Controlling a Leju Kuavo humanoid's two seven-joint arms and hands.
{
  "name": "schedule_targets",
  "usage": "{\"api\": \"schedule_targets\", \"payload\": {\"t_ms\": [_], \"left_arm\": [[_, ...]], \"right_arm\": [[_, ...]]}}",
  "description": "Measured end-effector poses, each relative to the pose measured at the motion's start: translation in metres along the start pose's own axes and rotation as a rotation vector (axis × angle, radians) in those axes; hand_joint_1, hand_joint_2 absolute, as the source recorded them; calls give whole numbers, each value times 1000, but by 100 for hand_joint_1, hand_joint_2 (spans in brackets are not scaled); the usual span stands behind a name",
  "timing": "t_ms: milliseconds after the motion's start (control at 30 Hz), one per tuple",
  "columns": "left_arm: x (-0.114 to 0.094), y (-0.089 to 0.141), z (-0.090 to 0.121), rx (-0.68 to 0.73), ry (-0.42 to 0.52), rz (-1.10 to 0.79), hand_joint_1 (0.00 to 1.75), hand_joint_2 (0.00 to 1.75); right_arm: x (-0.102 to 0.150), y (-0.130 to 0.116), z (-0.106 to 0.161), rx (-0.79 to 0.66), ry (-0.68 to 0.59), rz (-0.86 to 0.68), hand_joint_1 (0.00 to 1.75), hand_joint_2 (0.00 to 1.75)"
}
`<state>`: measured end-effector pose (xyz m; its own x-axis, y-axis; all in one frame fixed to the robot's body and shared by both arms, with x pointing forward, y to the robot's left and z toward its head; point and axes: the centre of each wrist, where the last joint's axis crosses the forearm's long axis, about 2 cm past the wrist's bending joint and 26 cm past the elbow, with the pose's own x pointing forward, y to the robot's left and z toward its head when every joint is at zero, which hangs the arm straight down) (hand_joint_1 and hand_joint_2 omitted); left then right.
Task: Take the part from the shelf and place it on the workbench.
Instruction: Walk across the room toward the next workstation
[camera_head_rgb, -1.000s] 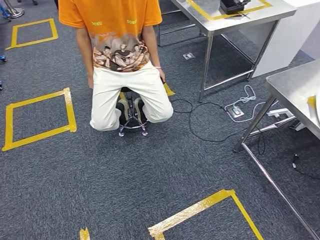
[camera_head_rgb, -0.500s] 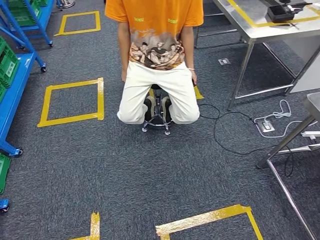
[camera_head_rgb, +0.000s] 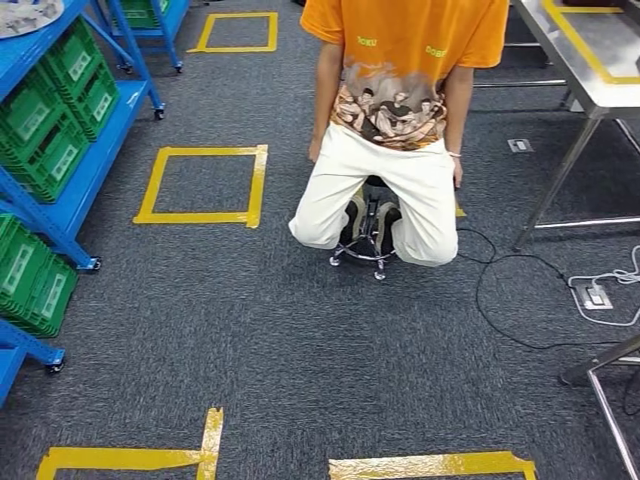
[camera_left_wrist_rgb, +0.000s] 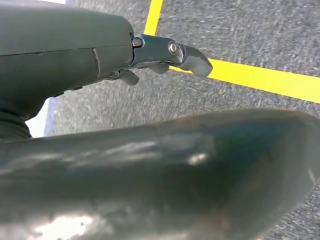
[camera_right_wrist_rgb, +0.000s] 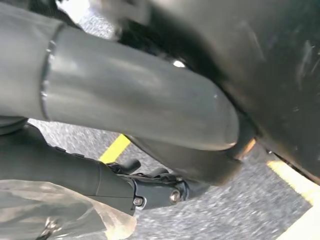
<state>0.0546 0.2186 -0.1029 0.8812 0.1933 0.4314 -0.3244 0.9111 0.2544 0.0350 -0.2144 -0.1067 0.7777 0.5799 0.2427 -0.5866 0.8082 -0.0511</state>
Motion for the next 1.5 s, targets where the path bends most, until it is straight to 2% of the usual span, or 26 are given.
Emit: {"api": "schedule_targets", "payload": {"t_ms": [1500], "left_arm": [[0, 0, 0, -5, -9, -9, 0, 0]], "right_arm": [[-1, 2, 0, 21, 16, -1, 0, 0]]}}
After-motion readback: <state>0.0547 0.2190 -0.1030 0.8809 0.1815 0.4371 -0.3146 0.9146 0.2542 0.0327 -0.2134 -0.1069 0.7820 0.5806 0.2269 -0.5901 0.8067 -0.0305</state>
